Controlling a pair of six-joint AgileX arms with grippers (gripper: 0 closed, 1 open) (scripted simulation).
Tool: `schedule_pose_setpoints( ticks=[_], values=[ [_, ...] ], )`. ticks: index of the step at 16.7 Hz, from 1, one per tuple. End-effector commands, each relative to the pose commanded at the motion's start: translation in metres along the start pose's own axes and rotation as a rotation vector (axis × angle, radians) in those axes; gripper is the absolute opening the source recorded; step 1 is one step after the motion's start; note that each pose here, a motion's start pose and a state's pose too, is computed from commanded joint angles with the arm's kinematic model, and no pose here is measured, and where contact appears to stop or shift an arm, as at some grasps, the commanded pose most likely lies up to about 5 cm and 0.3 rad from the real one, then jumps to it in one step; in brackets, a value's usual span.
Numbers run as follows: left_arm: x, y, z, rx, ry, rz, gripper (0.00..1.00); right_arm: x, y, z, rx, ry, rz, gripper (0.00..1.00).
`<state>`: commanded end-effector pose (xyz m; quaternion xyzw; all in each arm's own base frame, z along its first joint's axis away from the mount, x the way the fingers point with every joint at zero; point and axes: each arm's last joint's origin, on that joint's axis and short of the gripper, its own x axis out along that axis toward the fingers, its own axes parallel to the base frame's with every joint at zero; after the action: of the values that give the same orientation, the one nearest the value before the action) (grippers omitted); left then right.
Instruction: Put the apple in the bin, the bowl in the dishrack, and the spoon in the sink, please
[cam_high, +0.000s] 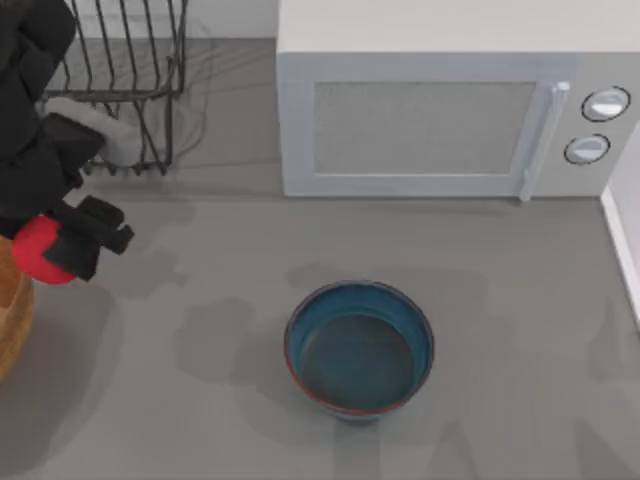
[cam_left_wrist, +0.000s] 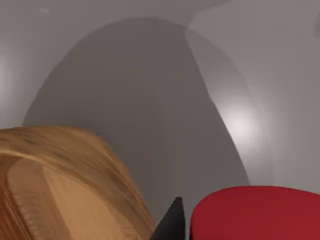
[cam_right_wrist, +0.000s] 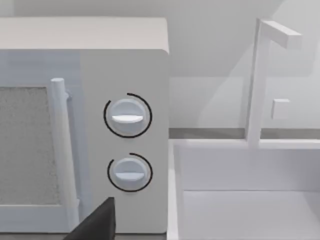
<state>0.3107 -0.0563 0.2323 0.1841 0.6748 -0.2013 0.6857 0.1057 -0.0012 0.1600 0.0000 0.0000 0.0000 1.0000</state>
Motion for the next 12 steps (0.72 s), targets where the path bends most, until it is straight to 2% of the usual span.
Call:
schedule_pose_setpoints(
  ticks=[3,7,12],
  values=[
    [-0.002,0.033,-0.021,0.244,0.037,-0.028,0.0,0.0,0.0,0.0,0.0,0.0,0.0,1.0],
    [-0.009,0.061,-0.052,0.596,0.047,-0.064,0.0,0.0,0.0,0.0,0.0,0.0,0.0,1.0],
    [-0.028,0.074,-0.078,0.913,0.0,-0.033,0.0,0.0,0.0,0.0,0.0,0.0,0.0,1.0]
  ],
)
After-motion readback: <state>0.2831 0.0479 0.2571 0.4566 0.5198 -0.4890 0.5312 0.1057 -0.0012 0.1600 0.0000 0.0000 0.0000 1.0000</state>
